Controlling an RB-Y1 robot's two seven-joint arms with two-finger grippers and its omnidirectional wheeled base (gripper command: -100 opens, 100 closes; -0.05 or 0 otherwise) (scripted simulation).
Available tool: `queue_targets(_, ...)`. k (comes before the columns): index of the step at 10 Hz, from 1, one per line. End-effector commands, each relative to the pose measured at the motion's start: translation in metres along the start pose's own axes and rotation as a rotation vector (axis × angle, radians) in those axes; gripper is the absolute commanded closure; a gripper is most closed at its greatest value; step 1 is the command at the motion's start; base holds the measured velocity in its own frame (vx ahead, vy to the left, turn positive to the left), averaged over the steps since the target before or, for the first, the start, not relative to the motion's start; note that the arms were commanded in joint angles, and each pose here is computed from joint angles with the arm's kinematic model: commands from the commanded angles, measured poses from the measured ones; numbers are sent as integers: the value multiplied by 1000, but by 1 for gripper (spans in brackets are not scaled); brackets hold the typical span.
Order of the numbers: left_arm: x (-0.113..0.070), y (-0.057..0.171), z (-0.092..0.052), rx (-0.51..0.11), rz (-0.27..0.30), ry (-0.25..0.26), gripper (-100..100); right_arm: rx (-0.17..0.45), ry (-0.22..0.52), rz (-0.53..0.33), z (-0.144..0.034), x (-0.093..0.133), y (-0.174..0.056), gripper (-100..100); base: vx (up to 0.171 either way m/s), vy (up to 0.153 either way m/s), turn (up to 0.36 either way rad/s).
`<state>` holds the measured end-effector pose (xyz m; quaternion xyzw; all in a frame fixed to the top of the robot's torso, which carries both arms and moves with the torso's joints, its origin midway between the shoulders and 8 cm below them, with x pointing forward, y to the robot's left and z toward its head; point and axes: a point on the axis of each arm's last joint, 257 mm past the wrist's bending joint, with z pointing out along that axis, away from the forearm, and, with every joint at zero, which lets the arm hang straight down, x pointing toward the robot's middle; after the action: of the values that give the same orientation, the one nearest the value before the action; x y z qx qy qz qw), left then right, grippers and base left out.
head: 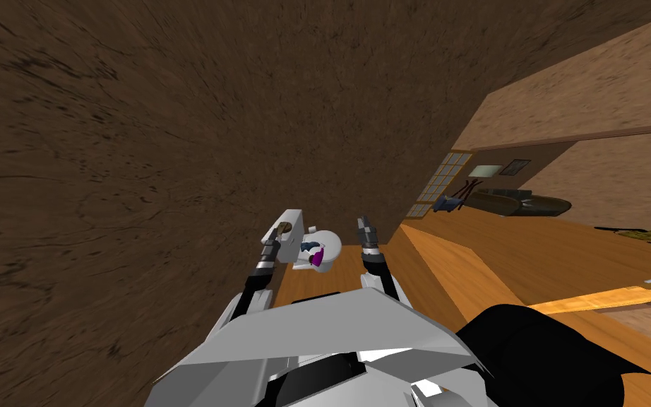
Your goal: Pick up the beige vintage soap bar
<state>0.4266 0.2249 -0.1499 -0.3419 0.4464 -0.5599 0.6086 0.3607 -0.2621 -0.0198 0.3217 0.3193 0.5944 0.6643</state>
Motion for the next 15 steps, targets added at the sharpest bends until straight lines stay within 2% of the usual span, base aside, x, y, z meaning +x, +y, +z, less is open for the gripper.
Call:
queue_targets(1,4,13,-2,-25,-12,5,-100,0,0,0,0,0,0,0,5,35,-59)
queue_targets(8,20,66,-19,-115,-29,37,-100,0,0,0,0,0,0,0,16,37,-43)
queue_targets(15,20,112,-39,-193,-17,49,-100,0,0,0,0,0,0,0,51,45,-3)
